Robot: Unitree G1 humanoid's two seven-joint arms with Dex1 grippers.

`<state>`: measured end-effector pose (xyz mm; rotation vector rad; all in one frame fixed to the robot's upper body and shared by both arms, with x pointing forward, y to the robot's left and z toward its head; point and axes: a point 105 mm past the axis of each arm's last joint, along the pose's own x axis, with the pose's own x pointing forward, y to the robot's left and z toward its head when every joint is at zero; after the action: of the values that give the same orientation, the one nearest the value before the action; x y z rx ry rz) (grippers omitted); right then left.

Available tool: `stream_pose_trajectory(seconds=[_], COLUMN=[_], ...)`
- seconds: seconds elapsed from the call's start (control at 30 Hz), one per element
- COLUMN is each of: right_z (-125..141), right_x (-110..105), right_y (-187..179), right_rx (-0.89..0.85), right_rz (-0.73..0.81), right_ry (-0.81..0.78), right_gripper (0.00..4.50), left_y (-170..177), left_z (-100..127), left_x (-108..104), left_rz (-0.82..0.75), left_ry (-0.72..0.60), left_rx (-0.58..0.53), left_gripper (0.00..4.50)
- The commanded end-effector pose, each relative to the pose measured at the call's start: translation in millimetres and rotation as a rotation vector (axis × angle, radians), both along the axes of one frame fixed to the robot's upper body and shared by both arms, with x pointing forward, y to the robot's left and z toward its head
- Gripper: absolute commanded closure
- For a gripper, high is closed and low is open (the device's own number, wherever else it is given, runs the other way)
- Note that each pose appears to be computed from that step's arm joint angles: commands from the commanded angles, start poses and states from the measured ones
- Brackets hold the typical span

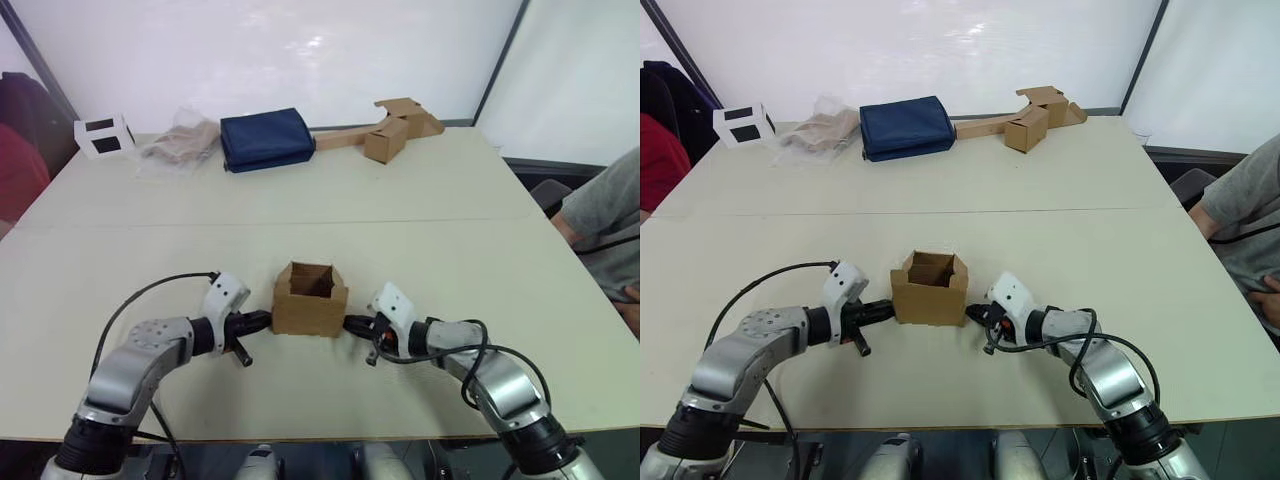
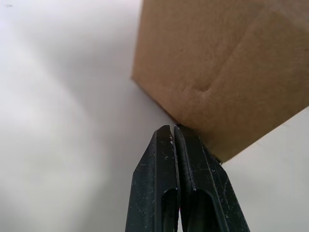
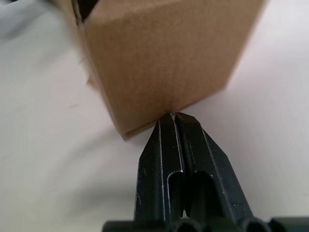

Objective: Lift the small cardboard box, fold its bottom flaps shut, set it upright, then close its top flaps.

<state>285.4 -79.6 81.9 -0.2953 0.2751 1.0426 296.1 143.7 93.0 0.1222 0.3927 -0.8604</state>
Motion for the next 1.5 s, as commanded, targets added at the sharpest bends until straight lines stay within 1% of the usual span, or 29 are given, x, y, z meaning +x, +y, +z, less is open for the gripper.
stream_pose_trajectory(seconds=[0.03,0.2,0.33,0.47,0.6,0.7,0.73,0.8,0.87,0.93,1.07,1.23,1.33,1.5], right_z=[9.9,14.2,17.5,21.6,28.5,33.8,38.0,42.7,62.0,82.5,97.7,99.7,95.1,91.4], right_x=[-8.0,-4.3,1.9,7.2,6.6,4.0,4.1,4.2,5.6,5.2,5.8,6.6,5.8,11.0], right_y=[7.6,4.0,-2.3,-9.4,-16.4,-22.1,-25.8,-29.8,-33.2,-28.8,-15.3,-0.1,10.8,19.0], right_rx=[0.015,0.006,-0.008,-0.028,-0.03,-0.037,-0.038,-0.04,-0.002,0.05,0.091,0.118,0.119,0.112], right_rz=[0.057,0.043,0.019,0.007,0.006,0.017,0.016,0.015,0.022,0.05,0.087,0.122,0.156,0.174], right_ry=[-0.026,-0.046,-0.071,-0.097,-0.113,-0.12,-0.127,-0.136,-0.159,-0.182,-0.199,-0.197,-0.185,-0.185], right_gripper=[4.5,4.5,4.5,4.5,4.5,4.5,4.5,4.5,4.5,4.5,4.5,4.5,4.5,4.5], left_y=[-0.4,4.7,7.8,13.5,22.6,30.0,32.7,35.3,32.0,25.3,13.3,-0.8,-12.7,-19.8], left_z=[11.4,15.5,12.9,7.4,13.0,22.9,30.7,39.3,65.3,84.8,96.7,98.0,92.2,80.1], left_x=[2.1,0.8,-3.1,-1.4,3.4,6.5,8.3,10.0,10.1,11.5,19.7,28.3,26.7,28.6], left_rz=[-0.019,-0.027,-0.052,-0.056,-0.043,-0.046,-0.052,-0.06,-0.126,-0.192,-0.24,-0.288,-0.347,-0.382], left_ry=[-0.046,-0.039,-0.021,-0.026,-0.034,-0.046,-0.053,-0.061,-0.076,-0.102,-0.14,-0.152,-0.137,-0.126], left_rx=[-0.007,-0.013,0.005,0.051,0.05,0.036,0.022,0.005,-0.051,-0.071,-0.066,-0.076,-0.07,-0.04], left_gripper=[4.42,4.42,4.42,4.42,4.42,4.42,4.42,4.42,4.42,4.42,4.42,4.42,4.42,4.42])
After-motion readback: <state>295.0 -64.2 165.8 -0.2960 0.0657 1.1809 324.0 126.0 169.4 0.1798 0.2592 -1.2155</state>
